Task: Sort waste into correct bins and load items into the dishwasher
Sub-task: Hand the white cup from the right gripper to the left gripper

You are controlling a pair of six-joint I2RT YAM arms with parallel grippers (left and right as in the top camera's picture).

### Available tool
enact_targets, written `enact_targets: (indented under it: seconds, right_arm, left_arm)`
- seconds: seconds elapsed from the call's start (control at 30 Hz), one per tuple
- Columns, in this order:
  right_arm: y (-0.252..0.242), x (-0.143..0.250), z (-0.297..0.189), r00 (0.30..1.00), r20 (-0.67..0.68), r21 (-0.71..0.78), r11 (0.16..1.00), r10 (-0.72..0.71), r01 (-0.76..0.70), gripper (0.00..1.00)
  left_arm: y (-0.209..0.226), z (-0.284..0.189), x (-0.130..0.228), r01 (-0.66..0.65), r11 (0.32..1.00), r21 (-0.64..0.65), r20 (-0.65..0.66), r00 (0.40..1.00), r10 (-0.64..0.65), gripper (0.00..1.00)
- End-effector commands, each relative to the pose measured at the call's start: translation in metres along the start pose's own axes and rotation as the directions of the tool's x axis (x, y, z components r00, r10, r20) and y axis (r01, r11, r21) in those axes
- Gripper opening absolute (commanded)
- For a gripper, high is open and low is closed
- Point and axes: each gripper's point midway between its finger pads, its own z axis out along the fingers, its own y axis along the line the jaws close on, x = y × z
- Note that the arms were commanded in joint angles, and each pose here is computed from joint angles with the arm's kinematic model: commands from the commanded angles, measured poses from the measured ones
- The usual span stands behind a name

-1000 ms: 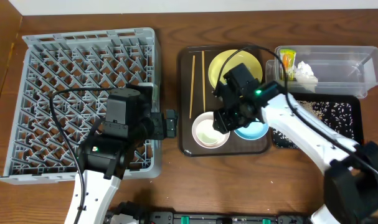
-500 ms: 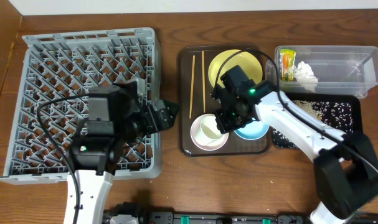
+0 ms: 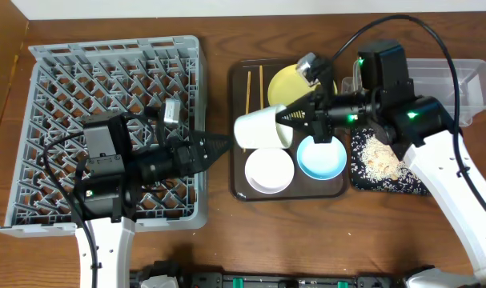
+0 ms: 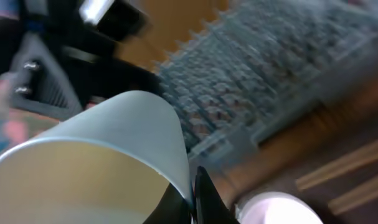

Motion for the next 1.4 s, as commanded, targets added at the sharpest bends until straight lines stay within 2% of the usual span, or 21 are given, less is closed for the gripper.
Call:
enact_targets:
  seconds: [0.0, 0.13, 0.3, 0.67, 0.93, 1.37]
  right_arm:
    - [0.030, -0.004, 0.002, 1.000, 0.006, -0.238, 0.971, -0.008, 0.009, 0.01]
    - [0.017, -0.005, 0.009, 0.999, -0.005, -0.238, 0.970, 0.049, -0.049, 0.01]
    - [0.018, 0.005, 0.026, 0.996, -0.050, -0.287, 0.954, 0.075, -0.086, 0.01]
    - [0.050, 0.002, 0.050, 0.998, -0.048, -0.369, 0.930, -0.028, 0.008, 0.01]
    - [0.055, -0.005, 0.034, 0.999, -0.030, -0.436, 0.900, -0.037, 0.021, 0.01]
    - [0.045, -0.017, 0.022, 1.000, 0.000, -0.414, 0.910, -0.023, 0.021, 0.01]
  left_arm:
    - [-0.035, -0.005, 0.010, -0.011, 0.984, 0.179, -0.069, 0.997, 0.023, 0.99]
    - [-0.058, -0.011, 0.014, -0.062, 0.952, 0.301, -0.098, 0.991, 0.095, 0.98]
    - [-0.059, -0.011, 0.013, -0.088, 0.949, 0.302, -0.088, 0.989, 0.120, 0.98]
    - [-0.057, -0.010, 0.012, -0.096, 0.951, 0.294, -0.082, 0.989, 0.125, 0.98]
    - [-0.057, -0.010, 0.012, -0.093, 0.952, 0.292, -0.082, 0.989, 0.122, 0.98]
    - [-0.054, -0.009, 0.010, -0.095, 0.958, 0.272, -0.074, 0.990, 0.119, 0.99]
